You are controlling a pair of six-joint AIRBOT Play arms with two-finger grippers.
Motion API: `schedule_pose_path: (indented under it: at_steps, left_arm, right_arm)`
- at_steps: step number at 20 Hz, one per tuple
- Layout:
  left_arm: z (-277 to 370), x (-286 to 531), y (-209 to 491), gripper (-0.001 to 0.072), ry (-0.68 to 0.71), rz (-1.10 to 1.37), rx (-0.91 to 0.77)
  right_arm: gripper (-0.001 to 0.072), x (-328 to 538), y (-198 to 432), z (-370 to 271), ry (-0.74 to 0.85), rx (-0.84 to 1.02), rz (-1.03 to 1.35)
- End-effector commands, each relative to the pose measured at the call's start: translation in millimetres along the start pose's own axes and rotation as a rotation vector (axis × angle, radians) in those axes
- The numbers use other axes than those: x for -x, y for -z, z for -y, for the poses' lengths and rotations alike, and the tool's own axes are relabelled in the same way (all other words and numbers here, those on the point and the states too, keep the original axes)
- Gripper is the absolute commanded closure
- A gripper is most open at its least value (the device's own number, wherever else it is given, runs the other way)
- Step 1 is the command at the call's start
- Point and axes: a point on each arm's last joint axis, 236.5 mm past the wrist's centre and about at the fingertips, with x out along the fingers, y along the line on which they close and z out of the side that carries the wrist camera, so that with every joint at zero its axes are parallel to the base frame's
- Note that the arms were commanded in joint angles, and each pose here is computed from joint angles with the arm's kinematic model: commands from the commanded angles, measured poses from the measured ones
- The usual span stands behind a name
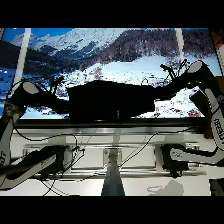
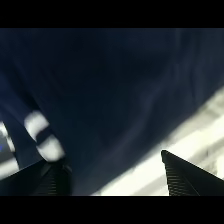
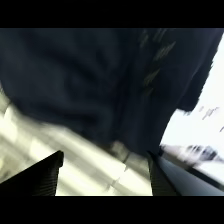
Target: Fold the clothes and pants, and hang the long-sleeved shirts on hangers.
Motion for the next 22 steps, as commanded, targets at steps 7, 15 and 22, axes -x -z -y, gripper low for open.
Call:
schedule_pose_path:
  at_steps: [7,15,22]
  left_arm:
    - [-6,-5,-33,-0.0005,-0.005,0.161,0.044]
    - [-7,-5,-35,-0.0005,-0.009,0.17,0.044]
    - [-12,-3,-46,-0.0004,-0.029,0.216,0.045]
  right_arm:
    - [0.0087,-1,-44,53,0.207,0.032,0.156]
    - [0.0087,-36,-60,51,0.068,-0.225,0.172]
    - [0.0096,-74,-40,-4,-0.248,-0.284,-0.016]
